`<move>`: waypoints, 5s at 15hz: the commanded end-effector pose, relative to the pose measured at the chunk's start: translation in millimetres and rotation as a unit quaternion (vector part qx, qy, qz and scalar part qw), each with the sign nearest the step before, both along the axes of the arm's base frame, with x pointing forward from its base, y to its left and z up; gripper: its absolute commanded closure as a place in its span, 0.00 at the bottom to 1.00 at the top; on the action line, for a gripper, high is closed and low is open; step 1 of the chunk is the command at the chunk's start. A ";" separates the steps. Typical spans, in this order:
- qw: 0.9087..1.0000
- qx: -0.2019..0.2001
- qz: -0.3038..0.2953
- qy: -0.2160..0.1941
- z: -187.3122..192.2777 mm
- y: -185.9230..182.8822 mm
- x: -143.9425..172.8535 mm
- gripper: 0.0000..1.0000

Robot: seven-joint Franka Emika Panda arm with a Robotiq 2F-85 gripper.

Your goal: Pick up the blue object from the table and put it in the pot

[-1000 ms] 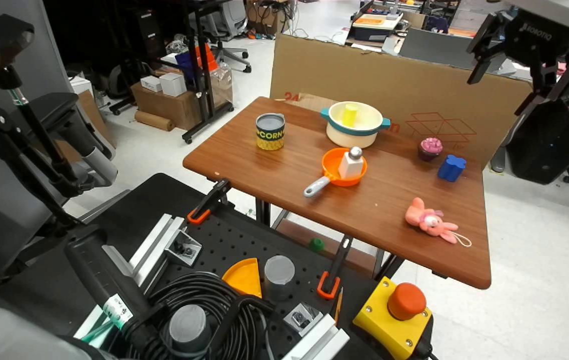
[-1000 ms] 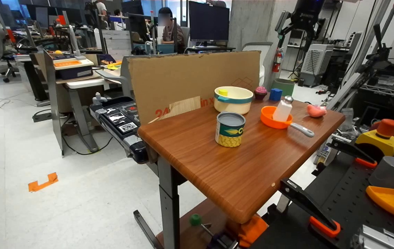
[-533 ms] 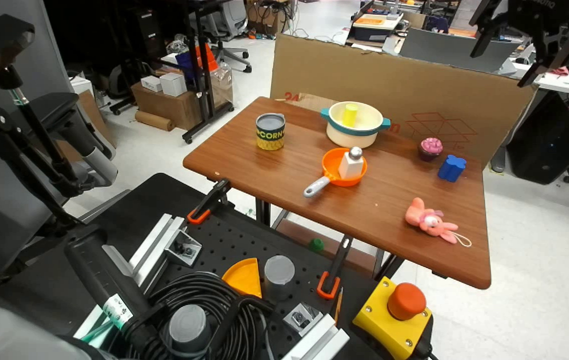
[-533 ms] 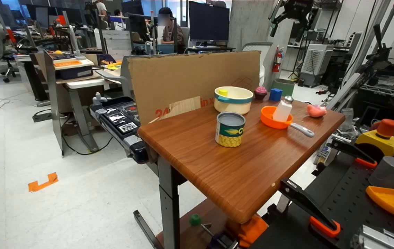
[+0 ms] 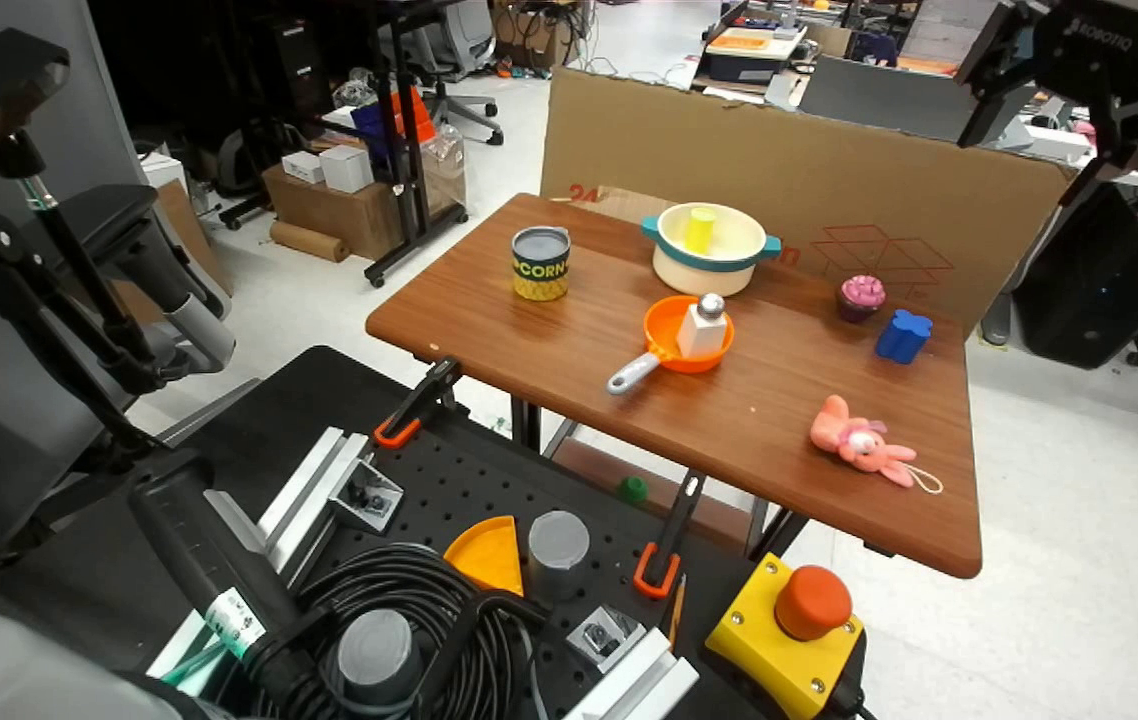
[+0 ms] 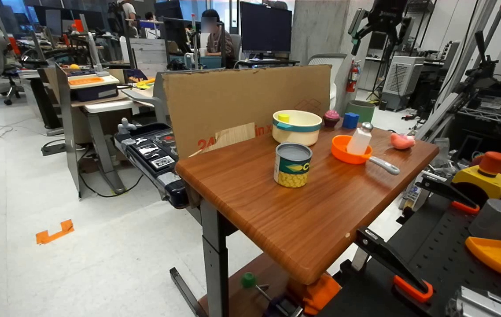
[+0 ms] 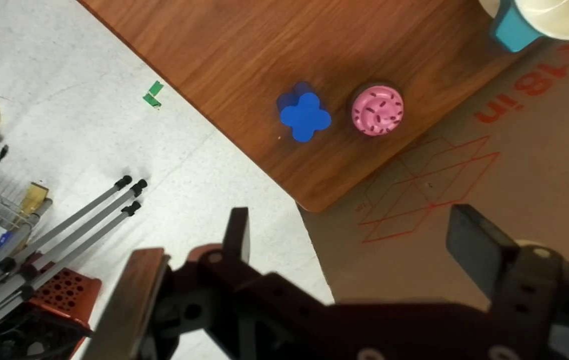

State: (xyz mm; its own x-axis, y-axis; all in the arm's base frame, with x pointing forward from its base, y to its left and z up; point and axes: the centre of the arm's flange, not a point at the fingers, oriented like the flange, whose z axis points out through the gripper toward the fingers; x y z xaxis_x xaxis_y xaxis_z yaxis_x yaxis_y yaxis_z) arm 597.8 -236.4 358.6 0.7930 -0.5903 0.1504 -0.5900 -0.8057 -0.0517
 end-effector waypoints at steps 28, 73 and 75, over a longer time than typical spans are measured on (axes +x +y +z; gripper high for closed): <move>0.998 0.015 0.020 0.059 -32.9 -4.3 -32.4 0.00; 0.990 0.024 -0.078 0.117 -122.4 -10.0 55.8 0.00; 0.989 0.024 -0.080 0.123 -128.3 -12.5 58.7 0.00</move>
State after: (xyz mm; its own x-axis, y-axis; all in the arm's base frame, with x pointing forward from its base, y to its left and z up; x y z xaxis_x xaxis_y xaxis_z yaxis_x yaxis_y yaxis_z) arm 641.7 -241.0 236.3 0.6983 -0.7147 -0.0392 -0.7107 -0.6988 0.0806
